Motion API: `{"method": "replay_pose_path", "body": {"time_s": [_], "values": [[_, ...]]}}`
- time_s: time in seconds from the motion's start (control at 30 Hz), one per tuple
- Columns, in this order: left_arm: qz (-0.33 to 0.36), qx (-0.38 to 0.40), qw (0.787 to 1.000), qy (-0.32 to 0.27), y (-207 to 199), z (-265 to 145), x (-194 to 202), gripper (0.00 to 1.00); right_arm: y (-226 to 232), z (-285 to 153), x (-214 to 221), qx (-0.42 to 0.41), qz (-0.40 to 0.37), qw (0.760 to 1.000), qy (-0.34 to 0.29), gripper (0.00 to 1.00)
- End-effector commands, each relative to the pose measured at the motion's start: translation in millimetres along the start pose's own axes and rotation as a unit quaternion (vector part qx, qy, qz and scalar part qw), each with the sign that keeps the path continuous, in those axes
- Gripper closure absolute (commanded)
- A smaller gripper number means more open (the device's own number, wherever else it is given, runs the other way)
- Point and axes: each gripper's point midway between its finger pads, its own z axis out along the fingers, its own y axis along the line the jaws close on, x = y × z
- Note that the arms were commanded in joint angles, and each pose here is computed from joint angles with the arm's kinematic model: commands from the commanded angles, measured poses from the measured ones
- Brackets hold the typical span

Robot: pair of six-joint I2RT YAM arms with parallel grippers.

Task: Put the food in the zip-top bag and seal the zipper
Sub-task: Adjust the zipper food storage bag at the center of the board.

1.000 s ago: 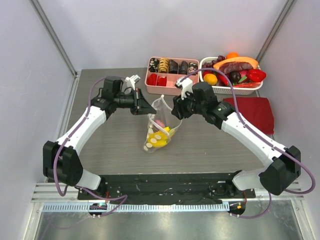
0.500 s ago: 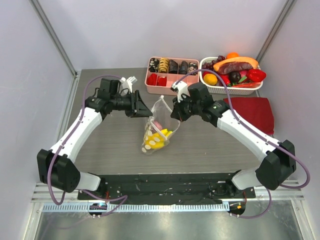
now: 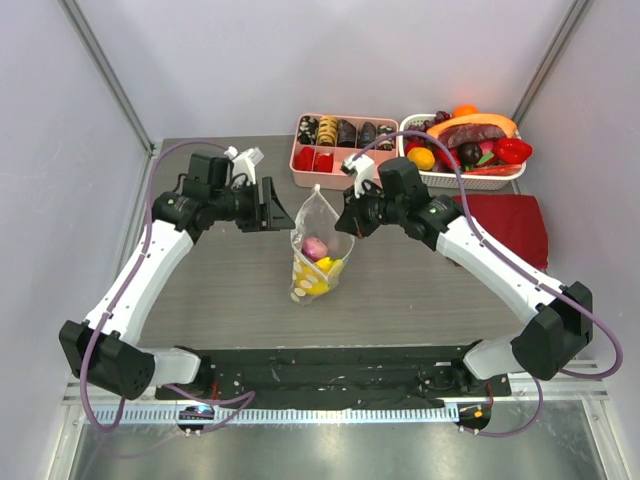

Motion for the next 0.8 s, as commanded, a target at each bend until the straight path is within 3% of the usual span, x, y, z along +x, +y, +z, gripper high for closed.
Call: {"method": "replay_pose_path", "body": {"time_s": [0.0, 0.13, 0.3, 0.57, 0.63, 0.67, 0.77], "values": [[0.045, 0.014, 0.999, -0.010, -21.0, -10.3, -2.0, 0.43, 18.0, -10.7, -46.0, -0.024, -0.023, 0.998, -0.062, 0.99], [0.047, 0.014, 0.999, 0.011, -22.9, -3.5, 9.7, 0.46, 18.1, -9.8, -47.1, -0.021, -0.026, 0.997, -0.063, 0.99], [0.041, 0.007, 0.999, 0.032, -17.1, 1.4, 19.6, 0.76, 10.1, -6.6, -45.2, -0.004, -0.034, 0.998, -0.060, 0.99], [0.027, 0.020, 0.999, 0.032, -19.5, 9.9, 16.3, 0.93, 8.2, -3.7, -49.9, -0.004, -0.045, 0.997, -0.067, 0.99], [0.022, 0.018, 0.999, 0.030, -18.3, 13.1, 13.4, 0.82, 11.6, -4.7, -52.9, -0.012, -0.046, 0.996, -0.071, 0.99], [0.023, 0.017, 0.999, 0.027, -19.3, 13.3, 10.6, 0.67, 15.5, -5.3, -54.8, -0.021, -0.047, 0.996, -0.074, 0.99], [0.023, 0.010, 0.999, 0.020, -17.5, 17.3, 2.7, 0.62, 18.6, -6.4, -59.3, -0.027, -0.047, 0.995, -0.081, 0.99]]}}
